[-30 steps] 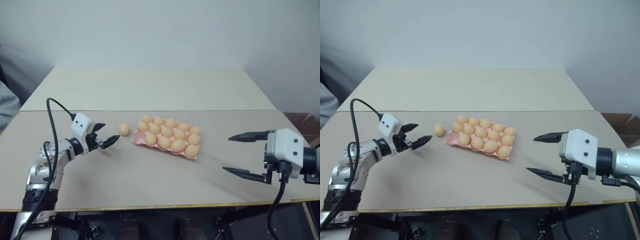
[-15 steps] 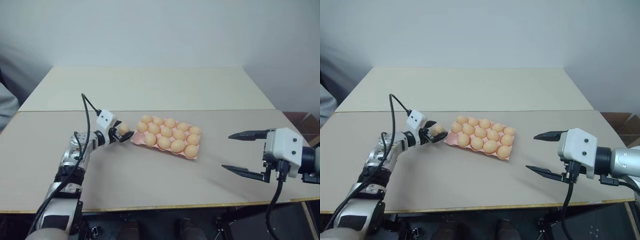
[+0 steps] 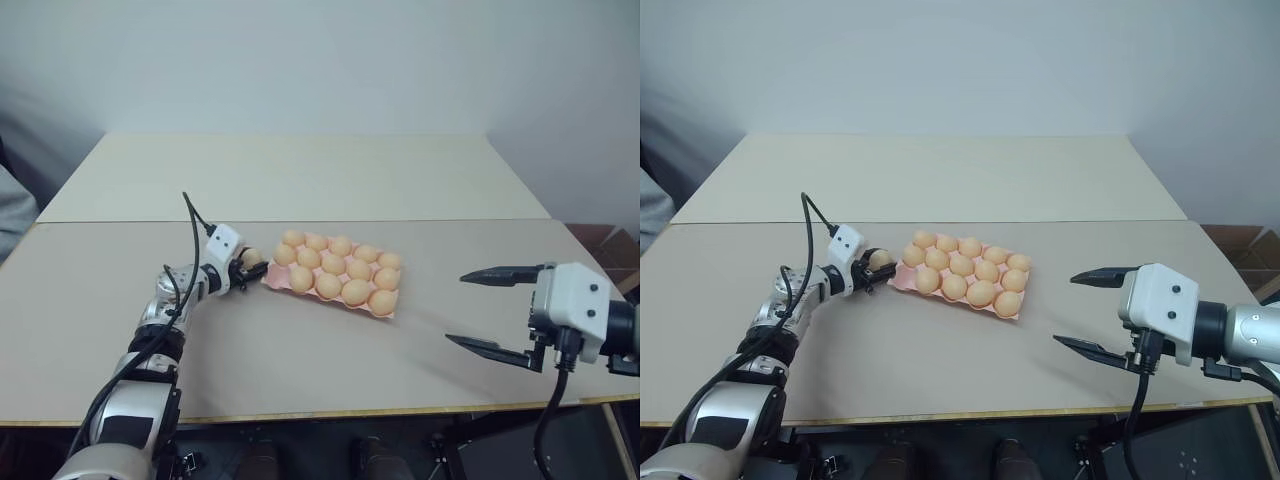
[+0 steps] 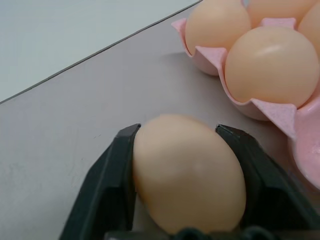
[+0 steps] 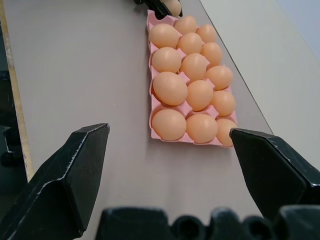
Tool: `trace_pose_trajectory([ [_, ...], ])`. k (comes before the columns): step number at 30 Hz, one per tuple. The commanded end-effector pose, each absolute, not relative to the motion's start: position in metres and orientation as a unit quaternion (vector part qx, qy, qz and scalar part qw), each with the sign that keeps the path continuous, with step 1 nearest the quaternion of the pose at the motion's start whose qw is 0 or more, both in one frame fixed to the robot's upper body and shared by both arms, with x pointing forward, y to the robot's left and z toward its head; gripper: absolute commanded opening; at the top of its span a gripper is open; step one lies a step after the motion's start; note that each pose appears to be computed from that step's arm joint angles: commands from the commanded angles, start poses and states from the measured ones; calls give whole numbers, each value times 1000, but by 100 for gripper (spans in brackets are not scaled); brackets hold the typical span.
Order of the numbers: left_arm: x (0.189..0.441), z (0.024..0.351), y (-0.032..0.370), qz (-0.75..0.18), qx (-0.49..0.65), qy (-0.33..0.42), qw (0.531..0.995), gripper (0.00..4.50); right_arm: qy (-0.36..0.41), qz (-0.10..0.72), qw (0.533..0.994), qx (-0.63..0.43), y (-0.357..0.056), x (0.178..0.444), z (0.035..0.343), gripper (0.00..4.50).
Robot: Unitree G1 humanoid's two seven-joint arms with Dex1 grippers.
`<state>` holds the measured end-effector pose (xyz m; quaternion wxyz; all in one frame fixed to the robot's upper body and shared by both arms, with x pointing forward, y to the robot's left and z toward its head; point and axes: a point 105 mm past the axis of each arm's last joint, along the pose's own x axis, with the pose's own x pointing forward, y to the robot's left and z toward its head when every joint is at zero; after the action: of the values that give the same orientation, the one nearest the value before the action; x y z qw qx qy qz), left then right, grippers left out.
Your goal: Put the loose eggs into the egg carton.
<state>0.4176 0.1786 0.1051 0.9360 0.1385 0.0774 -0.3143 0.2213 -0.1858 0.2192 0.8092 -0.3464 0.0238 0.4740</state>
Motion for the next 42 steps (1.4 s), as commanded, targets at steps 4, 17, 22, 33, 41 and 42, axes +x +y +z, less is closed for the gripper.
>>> trace_pose_trajectory([
  [4,419,120,193,-299,156,61,939,201,7,466,809,-358,-185,222,227,450],
  [17,371,165,186,-432,144,-24,890,201,5,468,809,-355,-183,222,225,450],
  [22,365,162,165,-471,127,-25,872,201,4,467,810,-355,-182,222,225,450],
  [33,369,157,146,-501,114,-42,857,273,8,455,817,-353,-184,217,224,450],
  [41,374,155,148,-487,122,-57,863,449,10,454,818,-352,-184,216,222,450],
  [42,373,156,151,-485,124,-61,864,449,9,454,818,-352,-184,216,222,450],
])
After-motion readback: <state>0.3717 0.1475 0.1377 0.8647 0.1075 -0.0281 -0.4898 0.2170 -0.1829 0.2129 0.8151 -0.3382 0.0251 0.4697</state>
